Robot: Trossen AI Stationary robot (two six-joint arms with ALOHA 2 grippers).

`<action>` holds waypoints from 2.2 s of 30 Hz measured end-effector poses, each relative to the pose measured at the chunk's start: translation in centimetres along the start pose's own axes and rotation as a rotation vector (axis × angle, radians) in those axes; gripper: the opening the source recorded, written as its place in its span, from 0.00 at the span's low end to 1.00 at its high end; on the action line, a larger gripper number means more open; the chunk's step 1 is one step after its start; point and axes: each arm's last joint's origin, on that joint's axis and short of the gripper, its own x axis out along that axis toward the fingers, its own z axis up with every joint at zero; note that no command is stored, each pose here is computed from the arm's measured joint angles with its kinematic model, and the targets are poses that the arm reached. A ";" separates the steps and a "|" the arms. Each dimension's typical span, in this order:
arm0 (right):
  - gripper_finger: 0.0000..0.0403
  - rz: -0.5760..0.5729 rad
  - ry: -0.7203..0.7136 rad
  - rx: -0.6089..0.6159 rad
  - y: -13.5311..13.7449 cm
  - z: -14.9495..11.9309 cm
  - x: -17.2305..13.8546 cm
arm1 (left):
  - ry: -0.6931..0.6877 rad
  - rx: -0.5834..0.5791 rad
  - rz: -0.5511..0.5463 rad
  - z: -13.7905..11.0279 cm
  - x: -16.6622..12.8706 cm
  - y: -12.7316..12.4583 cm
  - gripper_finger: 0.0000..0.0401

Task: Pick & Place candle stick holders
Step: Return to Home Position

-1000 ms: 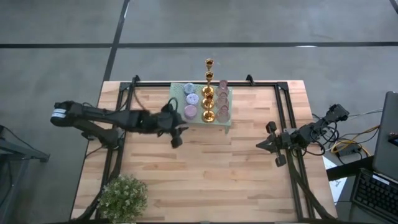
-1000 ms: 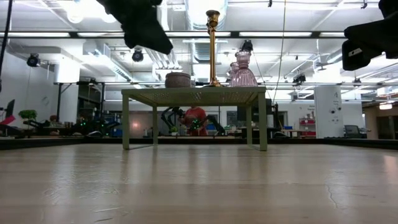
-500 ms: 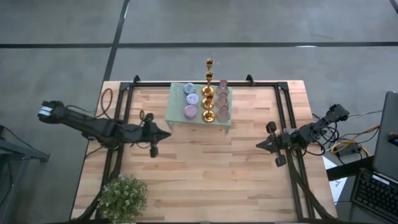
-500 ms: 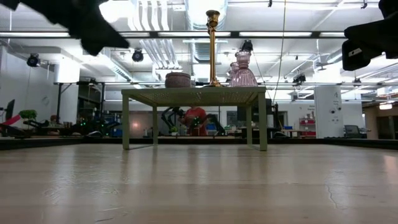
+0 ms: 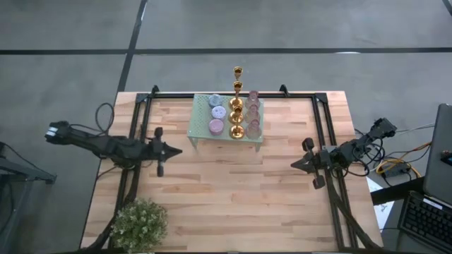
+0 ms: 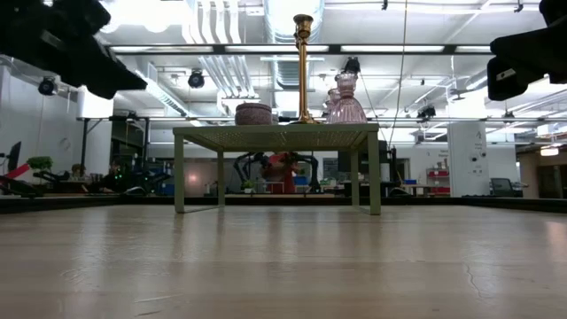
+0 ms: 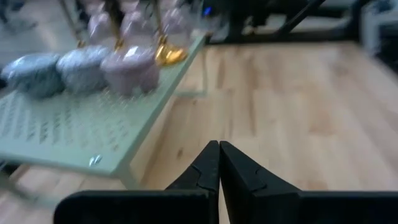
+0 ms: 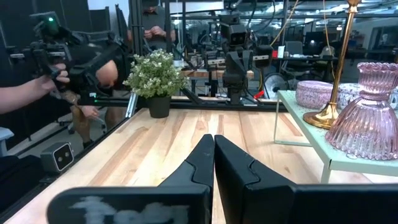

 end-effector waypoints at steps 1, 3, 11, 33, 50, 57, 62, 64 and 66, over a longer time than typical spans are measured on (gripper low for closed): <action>0.02 0.000 0.000 0.000 0.0 0.0 0.0 | -0.027 0.002 -0.025 0.0 -0.3 0.1 0.04; 0.02 0.000 0.000 0.000 0.0 0.0 0.0 | -0.074 0.010 -0.075 -0.1 -0.9 0.2 0.04; 0.02 0.000 0.000 0.000 0.0 0.0 0.0 | -0.249 0.010 -0.191 -1.5 -2.7 0.7 0.04; 0.02 0.001 0.006 -0.005 0.0 0.0 0.0 | -0.317 0.050 -0.204 -4.9 -0.8 0.0 0.04; 0.02 0.001 0.005 -0.004 0.0 0.0 0.0 | -0.302 0.003 -0.210 -4.9 -0.7 0.0 0.04; 0.02 0.001 0.004 -0.002 0.0 0.0 0.0 | -0.302 0.003 -0.210 -4.9 -0.7 0.0 0.04; 0.02 0.001 0.005 -0.002 0.0 0.0 0.0 | -0.302 0.003 -0.210 -4.9 -0.7 0.0 0.04; 0.02 0.001 0.005 -0.004 0.0 0.0 0.0 | -0.302 0.003 -0.210 -4.9 -0.7 0.0 0.04; 0.02 0.001 0.005 -0.004 0.0 0.0 0.0 | -0.302 0.003 -0.210 -4.9 -0.7 0.0 0.04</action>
